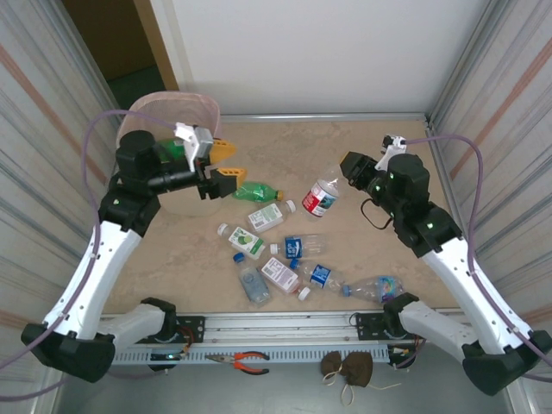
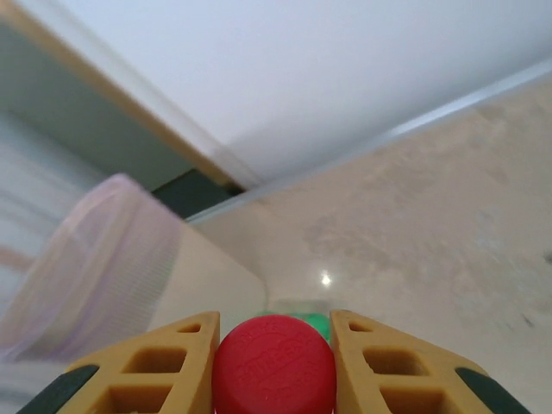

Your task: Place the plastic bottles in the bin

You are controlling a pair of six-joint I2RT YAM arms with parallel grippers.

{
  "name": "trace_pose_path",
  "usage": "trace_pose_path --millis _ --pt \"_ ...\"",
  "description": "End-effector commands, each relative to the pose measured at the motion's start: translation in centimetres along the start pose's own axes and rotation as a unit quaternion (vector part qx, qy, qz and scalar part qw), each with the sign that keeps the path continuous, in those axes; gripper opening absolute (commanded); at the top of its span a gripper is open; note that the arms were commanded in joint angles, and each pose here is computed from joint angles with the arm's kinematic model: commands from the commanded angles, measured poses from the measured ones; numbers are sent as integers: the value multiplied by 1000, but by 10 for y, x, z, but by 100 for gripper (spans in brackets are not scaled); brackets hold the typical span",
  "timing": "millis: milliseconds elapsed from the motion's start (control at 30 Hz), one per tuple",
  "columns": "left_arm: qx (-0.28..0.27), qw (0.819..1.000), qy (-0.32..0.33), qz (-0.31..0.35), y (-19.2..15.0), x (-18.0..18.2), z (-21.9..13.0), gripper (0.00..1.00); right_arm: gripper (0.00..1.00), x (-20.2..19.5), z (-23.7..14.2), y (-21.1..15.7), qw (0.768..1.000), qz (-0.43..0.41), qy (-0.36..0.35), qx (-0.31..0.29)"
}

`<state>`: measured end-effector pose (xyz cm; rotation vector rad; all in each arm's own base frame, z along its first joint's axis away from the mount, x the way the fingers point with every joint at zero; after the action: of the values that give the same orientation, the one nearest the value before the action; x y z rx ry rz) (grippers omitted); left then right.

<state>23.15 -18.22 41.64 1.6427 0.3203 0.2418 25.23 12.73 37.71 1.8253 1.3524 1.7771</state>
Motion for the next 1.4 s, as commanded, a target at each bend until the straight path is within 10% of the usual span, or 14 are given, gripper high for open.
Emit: trace_pose_path --millis 0,533,1367 --pt "2 1000 -14 -1 7 -10 15 72 0 41 -19 19 990 -92 100 -38" --pt "30 986 -165 -17 -3 -60 92 79 0 112 -53 -5 920 -229 318 -3" --pt "43 966 -257 -3 -7 -83 107 56 0 132 -67 2 909 -249 334 -15"
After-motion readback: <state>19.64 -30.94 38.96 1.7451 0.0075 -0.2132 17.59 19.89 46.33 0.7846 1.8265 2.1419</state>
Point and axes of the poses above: each hand's point on the last joint's axis, 136 mm out from that joint toward the fingers, its own z axis out along the fingers, its own x axis along the line the jaws close on, y = z × x, the point moved 5 cm from there along -z, back along the fingers, and after that the axes turned 2 degrees about z, right-handed, at the moved point
